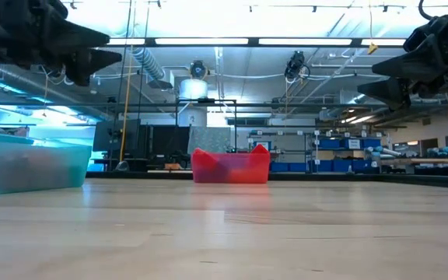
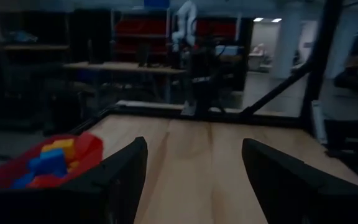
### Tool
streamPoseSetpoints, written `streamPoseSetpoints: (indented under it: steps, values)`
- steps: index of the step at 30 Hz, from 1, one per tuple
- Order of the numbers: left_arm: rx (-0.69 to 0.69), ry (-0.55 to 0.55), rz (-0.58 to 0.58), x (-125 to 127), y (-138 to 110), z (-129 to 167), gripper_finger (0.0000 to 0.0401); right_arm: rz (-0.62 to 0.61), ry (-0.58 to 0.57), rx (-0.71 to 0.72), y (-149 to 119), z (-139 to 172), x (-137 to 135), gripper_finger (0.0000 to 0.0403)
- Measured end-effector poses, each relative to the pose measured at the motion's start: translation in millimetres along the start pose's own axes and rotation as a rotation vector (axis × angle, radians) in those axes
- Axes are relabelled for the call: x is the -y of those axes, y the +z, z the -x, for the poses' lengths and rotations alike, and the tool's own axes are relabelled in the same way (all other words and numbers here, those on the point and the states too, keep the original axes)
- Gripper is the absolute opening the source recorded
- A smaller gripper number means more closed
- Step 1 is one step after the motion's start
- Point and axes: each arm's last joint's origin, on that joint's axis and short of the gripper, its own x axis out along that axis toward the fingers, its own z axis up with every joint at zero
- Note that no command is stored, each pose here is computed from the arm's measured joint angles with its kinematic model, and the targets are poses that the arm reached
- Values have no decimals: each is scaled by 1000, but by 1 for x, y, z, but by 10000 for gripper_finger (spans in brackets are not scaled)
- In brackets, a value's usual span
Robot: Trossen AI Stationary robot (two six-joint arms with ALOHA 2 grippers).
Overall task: Sort blocks by size
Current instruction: Return to Home Position
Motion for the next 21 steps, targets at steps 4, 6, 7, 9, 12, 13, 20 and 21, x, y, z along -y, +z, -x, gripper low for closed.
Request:
streamPoseSetpoints:
  steps: [4,6,7,9,12,13,20,21]
  values:
    - [51,-48,-28,-2,1,6,270,0,0,0,0,0,0,281]
    - [79,-58,-47,-3,1,10,270,0,0,0,0,0,0,283]
    - [95,-58,-59,-3,1,12,270,0,0,0,0,0,0,284]
    - [124,-55,-77,-4,1,16,270,0,0,0,0,0,0,284]
    - [173,-53,-75,-6,5,23,270,0,0,0,0,0,0,282]
    - [186,-53,-71,-7,6,25,270,0,0,0,0,0,0,281]
    - [155,-184,-39,-3,3,26,270,0,0,1,0,0,0,283]
    - [133,-213,-41,-2,1,25,270,0,-1,1,0,0,0,284]
